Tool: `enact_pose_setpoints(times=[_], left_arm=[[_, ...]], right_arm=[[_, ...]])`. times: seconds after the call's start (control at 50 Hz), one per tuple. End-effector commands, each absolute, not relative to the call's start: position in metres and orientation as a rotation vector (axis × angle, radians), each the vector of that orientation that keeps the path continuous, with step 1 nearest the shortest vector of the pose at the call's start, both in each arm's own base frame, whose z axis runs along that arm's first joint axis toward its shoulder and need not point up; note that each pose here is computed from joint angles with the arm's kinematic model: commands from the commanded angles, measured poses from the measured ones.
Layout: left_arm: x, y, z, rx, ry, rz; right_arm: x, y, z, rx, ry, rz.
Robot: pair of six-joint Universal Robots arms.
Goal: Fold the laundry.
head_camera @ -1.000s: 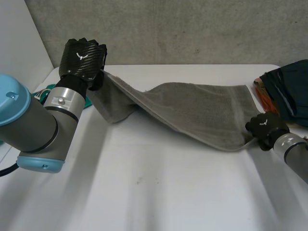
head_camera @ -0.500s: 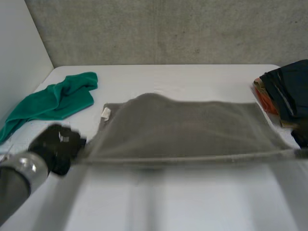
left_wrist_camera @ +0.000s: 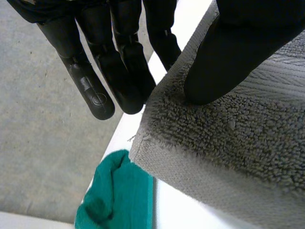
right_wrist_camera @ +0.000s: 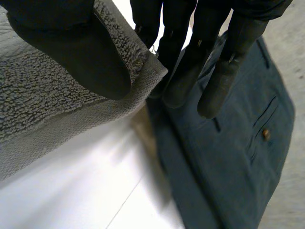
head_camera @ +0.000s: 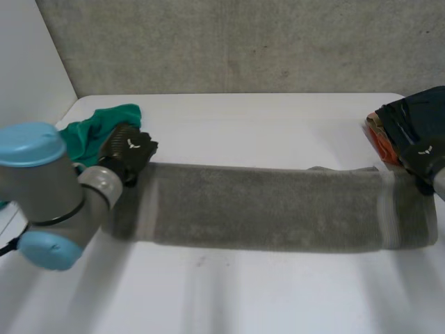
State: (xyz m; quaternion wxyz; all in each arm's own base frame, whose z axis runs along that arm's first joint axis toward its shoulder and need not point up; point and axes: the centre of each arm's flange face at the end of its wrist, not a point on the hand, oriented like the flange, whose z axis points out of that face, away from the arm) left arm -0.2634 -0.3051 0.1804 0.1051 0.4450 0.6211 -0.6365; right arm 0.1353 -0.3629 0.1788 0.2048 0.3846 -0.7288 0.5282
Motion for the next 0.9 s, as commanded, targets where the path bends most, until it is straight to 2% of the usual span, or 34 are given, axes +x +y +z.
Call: enact_pose_setpoints(times=[0.02, 0.1, 0.24, 0.44, 0.58, 0.8, 0.9], left_arm=[[-0.285, -0.339, 0.158, 1.268, 1.786, -1.902], [-0.296, -0.345, 0.154, 1.253, 1.763, -1.928], [-0.318, -0.328, 0.161, 1.231, 1.689, -2.008], [-0.301, -0.292, 0.182, 1.169, 1.73, -1.991], [-0.289, -0.274, 0.184, 1.12, 1.833, -2.023], [-0.286, -0.273, 0.18, 1.077, 1.909, -2.038], [-0.286, -0.27, 0.186, 1.071, 1.9, -2.052]], right_arm=[[0.148, -0.401, 0.165, 1.019, -1.875, 1.593], [0.16, -0.41, 0.162, 1.013, -1.817, 1.649], [0.163, -0.403, 0.158, 0.96, -1.897, 1.671], [0.153, -0.352, 0.168, 1.012, -2.113, 1.629], [0.124, -0.329, 0.145, 1.049, -2.311, 1.558], [0.096, -0.349, 0.123, 0.977, -2.267, 1.542], [0.057, -0.367, 0.13, 0.817, -2.135, 1.508]])
